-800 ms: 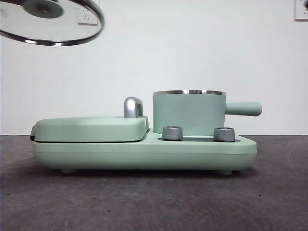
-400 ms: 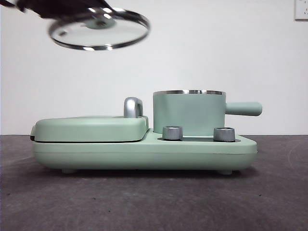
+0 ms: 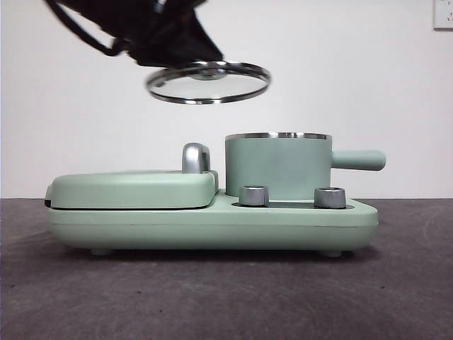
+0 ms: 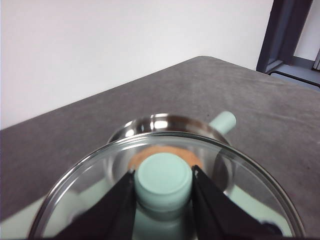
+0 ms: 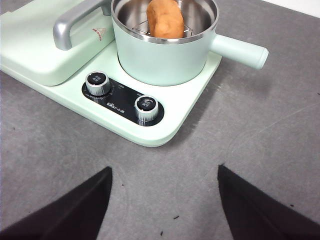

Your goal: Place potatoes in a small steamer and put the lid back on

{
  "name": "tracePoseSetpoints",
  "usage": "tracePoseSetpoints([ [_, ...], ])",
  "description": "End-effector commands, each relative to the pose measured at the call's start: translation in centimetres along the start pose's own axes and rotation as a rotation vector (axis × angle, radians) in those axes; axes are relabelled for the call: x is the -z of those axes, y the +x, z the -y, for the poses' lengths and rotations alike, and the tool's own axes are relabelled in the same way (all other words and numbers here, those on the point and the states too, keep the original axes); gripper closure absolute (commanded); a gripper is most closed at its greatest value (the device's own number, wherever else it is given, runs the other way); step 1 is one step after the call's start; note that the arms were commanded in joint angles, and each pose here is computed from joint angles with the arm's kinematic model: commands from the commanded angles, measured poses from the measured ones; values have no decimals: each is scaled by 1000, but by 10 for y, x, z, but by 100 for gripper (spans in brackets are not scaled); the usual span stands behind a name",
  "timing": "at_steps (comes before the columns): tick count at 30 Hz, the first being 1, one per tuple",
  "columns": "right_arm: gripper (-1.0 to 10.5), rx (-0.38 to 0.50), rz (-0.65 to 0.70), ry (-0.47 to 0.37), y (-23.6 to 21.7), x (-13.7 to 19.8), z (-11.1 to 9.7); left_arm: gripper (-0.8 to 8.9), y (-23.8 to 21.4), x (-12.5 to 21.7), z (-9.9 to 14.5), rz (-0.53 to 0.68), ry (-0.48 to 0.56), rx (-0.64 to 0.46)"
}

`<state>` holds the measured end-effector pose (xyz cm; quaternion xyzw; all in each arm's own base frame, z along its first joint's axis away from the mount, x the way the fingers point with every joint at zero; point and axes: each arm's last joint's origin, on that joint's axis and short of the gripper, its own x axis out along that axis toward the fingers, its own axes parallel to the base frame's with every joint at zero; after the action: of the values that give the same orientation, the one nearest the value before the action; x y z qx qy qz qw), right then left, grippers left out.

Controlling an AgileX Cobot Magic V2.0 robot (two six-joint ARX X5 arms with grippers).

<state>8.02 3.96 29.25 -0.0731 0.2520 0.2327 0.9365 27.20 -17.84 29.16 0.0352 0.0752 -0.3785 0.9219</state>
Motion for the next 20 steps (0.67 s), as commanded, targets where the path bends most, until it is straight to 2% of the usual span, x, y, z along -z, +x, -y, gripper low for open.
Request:
tracePoseSetpoints([
  [1,623,-3,7,-33,-1,-2,0,799,21,-14,0,49,36,16],
  [12,623,-3,7,-39,-1,-2,0,799,84,-27,0,63,130,44],
  [20,623,-1,8,-55,0,-2,0,799,111,-16,3,51,147,61],
])
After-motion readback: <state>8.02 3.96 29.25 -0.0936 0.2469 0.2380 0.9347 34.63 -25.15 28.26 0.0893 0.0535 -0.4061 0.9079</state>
